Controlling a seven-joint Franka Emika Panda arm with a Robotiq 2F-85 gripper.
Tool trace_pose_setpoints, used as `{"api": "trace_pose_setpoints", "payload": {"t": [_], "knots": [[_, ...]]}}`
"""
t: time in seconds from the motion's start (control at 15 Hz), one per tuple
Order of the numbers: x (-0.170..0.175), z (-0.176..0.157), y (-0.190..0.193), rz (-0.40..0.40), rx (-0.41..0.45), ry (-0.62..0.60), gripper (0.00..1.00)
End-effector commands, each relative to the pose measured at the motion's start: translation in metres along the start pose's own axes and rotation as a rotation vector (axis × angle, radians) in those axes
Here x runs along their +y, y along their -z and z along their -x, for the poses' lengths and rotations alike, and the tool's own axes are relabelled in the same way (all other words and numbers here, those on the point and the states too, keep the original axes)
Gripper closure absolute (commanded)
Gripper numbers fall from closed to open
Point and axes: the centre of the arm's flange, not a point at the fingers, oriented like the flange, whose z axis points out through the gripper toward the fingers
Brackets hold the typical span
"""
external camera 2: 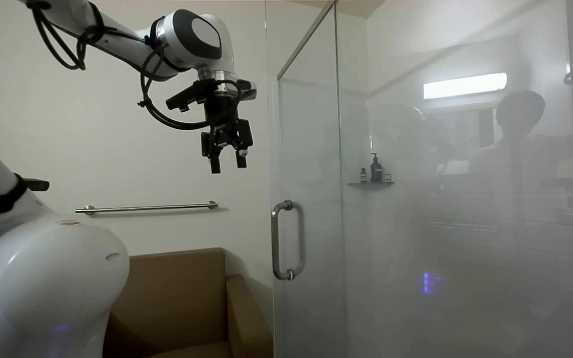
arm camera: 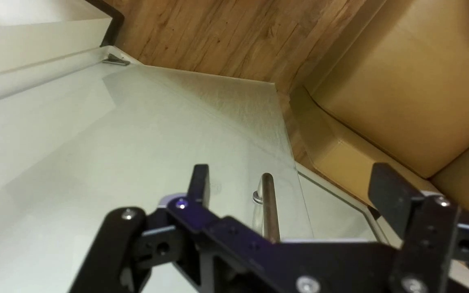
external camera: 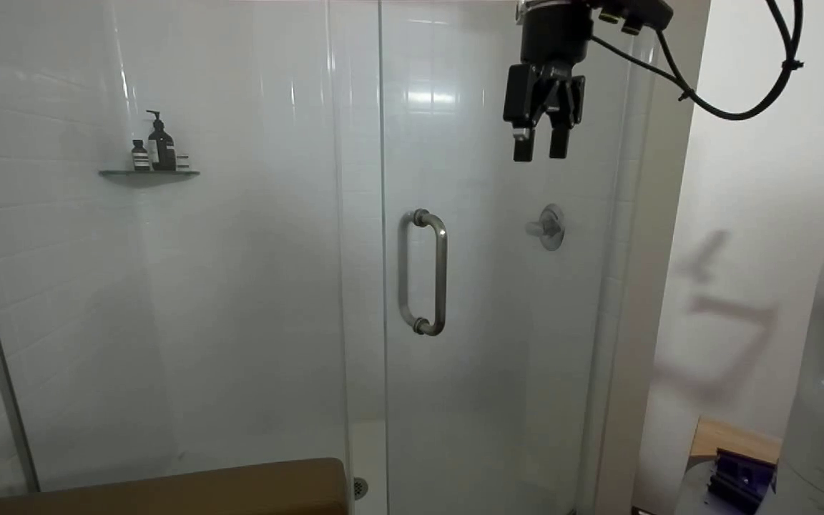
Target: Open the shower door
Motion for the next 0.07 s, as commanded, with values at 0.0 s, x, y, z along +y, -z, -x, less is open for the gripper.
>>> {"api": "trace_pose_setpoints", "payload": {"t": [0.0], "knots": [[0.0,0.0,0.0,0.0,0.0,0.0,0.0]]}}
